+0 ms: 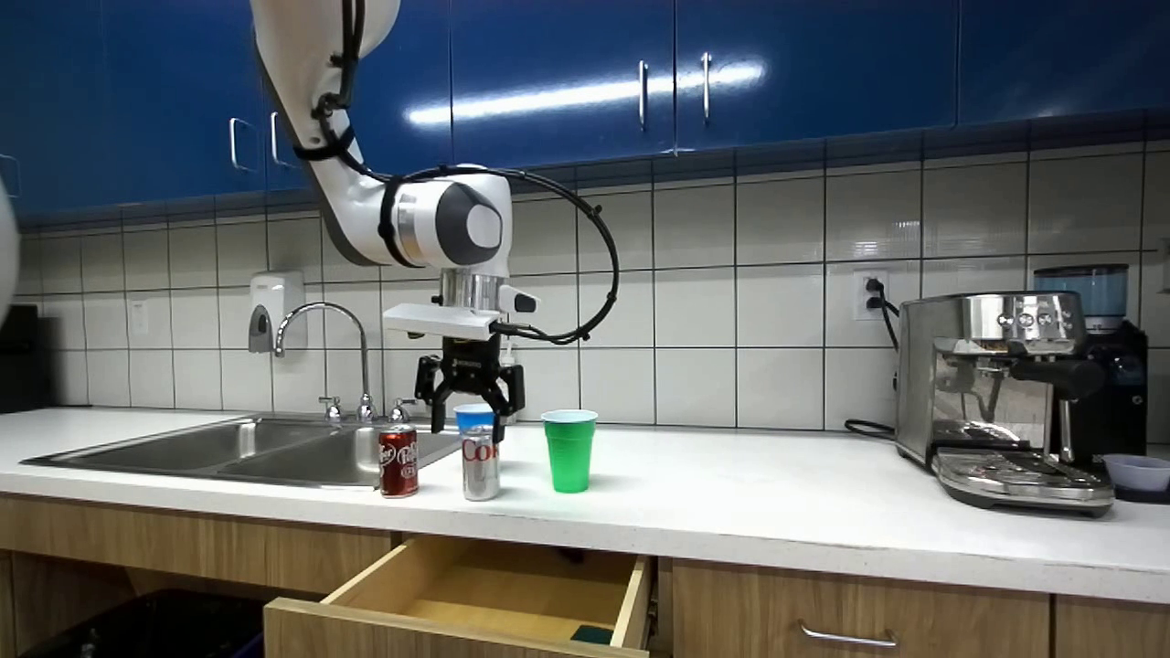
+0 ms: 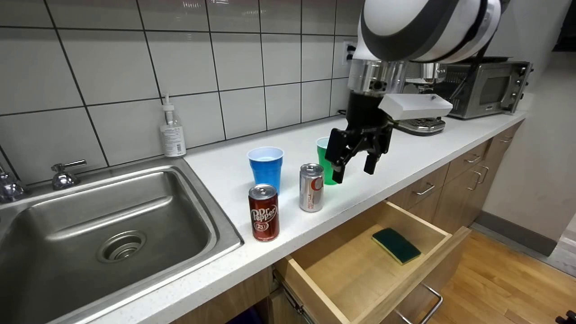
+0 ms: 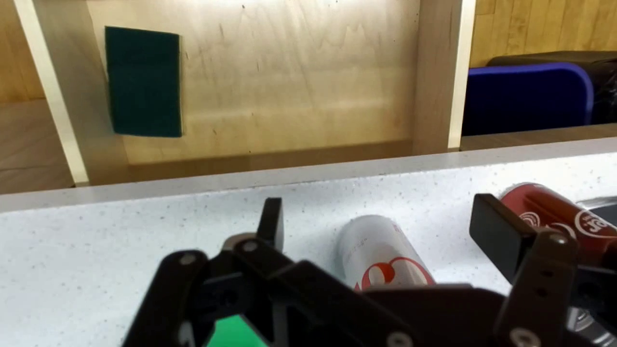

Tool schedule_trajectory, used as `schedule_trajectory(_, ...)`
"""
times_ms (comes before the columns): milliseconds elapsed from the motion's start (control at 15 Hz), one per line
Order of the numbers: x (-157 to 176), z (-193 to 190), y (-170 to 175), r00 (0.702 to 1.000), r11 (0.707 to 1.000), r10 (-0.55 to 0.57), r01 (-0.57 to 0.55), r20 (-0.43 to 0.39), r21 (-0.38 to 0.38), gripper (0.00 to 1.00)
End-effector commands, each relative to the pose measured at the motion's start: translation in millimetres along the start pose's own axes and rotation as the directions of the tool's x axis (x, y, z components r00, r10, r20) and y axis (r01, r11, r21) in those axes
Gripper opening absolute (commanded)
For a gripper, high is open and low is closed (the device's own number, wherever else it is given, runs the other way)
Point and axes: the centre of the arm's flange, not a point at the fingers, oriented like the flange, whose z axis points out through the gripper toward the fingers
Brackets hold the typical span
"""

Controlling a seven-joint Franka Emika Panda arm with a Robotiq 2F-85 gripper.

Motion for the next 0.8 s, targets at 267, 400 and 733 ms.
schedule_trajectory(267, 26.6, -3.5, -3.7, 0.998, 0.998, -0.059, 0.059, 0.03, 0.006, 1.0)
schedule_trajectory(400, 30.4, -6.7, -4.8, 0.996, 0.997, -0.076, 0.075, 0.04, 0.009, 1.0)
schedule_trajectory(733, 30.9, -7.7, -4.9, 0.996, 0.997, -0.083, 0.082, 0.043, 0.01, 1.0)
